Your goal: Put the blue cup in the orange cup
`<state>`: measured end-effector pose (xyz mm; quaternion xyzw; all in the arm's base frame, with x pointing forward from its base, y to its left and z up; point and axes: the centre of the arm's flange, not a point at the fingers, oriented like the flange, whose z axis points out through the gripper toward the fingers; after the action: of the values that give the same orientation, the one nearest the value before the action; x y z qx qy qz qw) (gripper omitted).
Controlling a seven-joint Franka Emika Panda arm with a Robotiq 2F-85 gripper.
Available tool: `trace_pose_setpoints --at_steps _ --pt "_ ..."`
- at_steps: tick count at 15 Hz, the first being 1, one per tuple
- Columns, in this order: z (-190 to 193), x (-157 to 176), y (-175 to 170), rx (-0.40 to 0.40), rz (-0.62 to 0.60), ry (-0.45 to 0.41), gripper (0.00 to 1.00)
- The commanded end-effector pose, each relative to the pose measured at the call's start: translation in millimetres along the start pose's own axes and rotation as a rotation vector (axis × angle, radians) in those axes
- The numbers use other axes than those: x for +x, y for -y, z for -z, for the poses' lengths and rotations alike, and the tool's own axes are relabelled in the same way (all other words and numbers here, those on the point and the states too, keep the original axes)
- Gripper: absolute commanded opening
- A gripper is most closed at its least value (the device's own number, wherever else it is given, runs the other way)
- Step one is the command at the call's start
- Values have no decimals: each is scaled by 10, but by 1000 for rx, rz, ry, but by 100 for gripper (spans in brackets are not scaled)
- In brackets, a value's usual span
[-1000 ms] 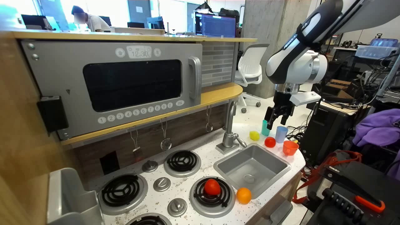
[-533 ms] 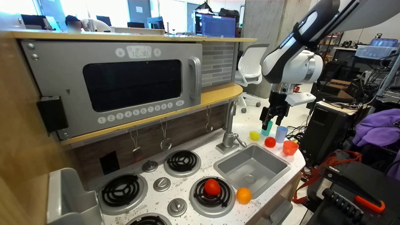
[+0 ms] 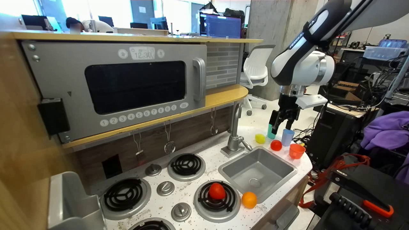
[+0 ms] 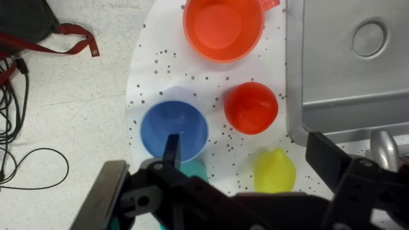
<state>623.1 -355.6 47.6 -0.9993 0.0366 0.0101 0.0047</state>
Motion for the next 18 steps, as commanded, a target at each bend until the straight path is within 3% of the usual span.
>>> trace_pose_setpoints --at_steps 1,3,4,6,14,15,18 --pt "110 -180 46 3 10 29 100" --pt "56 -149 40 -2 -2 39 97" --pt "30 -138 24 -9 -8 40 77" --pt "-27 -134 -39 -17 -21 50 68" --pt "-119 -125 -303 -33 -91 88 5" --pt "-100 -126 -333 -32 -97 93 1" --pt "20 -111 -357 -15 -104 80 0"
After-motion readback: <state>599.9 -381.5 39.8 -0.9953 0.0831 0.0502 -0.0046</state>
